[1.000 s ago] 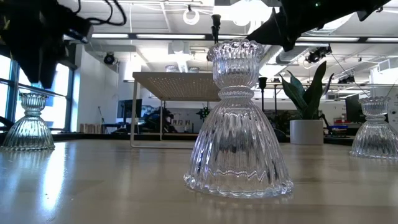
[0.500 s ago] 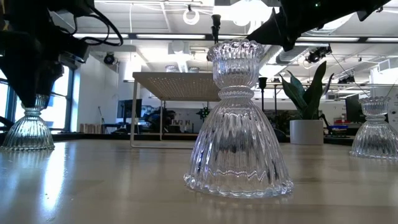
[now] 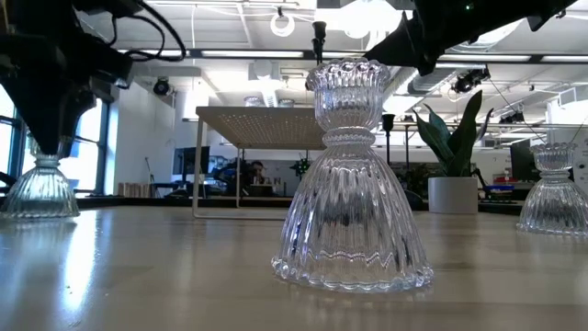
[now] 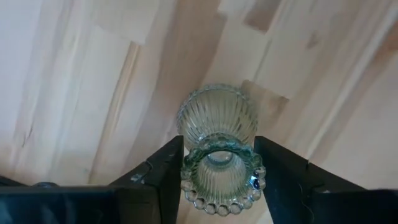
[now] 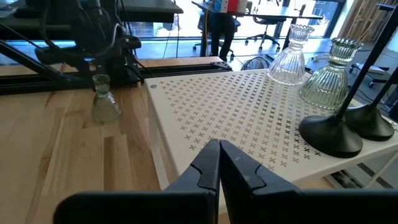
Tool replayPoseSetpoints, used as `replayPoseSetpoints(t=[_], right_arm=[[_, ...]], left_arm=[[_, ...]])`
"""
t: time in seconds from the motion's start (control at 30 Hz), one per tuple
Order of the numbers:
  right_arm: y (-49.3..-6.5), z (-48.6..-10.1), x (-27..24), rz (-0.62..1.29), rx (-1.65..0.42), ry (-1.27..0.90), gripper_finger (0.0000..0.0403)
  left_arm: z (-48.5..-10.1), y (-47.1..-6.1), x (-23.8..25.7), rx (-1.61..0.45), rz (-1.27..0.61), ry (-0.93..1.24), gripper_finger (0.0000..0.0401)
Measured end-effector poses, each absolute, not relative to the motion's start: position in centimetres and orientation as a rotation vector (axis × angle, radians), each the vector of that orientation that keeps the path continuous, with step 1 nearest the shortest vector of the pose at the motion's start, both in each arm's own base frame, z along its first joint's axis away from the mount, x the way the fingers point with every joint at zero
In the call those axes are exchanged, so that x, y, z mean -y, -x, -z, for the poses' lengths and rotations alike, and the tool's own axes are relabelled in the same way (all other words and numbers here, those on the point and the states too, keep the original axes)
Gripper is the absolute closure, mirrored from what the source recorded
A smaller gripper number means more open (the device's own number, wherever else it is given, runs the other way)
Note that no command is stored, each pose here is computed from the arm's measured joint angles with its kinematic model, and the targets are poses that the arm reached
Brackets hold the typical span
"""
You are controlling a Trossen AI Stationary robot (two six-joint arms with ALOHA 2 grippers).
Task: Pick & Place candle stick holders
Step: Put the top green glass candle holder on the shelf aligned with the other green glass candle holder
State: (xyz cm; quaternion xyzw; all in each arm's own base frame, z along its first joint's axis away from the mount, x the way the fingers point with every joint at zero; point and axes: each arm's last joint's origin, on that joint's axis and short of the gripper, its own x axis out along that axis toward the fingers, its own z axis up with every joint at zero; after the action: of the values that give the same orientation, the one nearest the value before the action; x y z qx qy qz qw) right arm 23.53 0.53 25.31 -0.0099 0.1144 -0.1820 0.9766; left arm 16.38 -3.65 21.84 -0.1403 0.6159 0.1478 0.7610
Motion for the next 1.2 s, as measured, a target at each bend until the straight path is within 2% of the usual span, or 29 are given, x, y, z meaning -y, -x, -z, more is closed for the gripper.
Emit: replayPoseSetpoints(t=[0.23, 0.53, 0.77, 1.0, 1.2], right_arm=[[-23.5, -25.3, -0.5, 0.367, -0.230, 0.020, 0.0402], [-23.5, -25.3, -0.5, 0.366, -0.232, 0.028, 0.0401], [-23.5, -25.3, -0.5, 0.366, -0.232, 0.028, 0.0401], [-23.5, -25.3, -0.6, 0.359, -0.232, 0.027, 0.0401], [-23.6, -25.3, -0.6, 0.351, -0.234, 0.033, 0.0402]], left_arm=[[-25.0, -17.5, 4.1, -1.254, -0.229, 0.352, 0.0232], [-31.8, -18.6, 5.2, -1.054, -0.031, 0.320, 0.0229], [-37.8, -19.3, 5.1, -0.857, -0.070, 0.215, 0.0228], [-41.1, -23.3, 1.6, -0.837, -0.169, 0.083, 0.0227], [-40.5, -28.6, -3.9, -0.899, -0.199, 0.019, 0.0227]])
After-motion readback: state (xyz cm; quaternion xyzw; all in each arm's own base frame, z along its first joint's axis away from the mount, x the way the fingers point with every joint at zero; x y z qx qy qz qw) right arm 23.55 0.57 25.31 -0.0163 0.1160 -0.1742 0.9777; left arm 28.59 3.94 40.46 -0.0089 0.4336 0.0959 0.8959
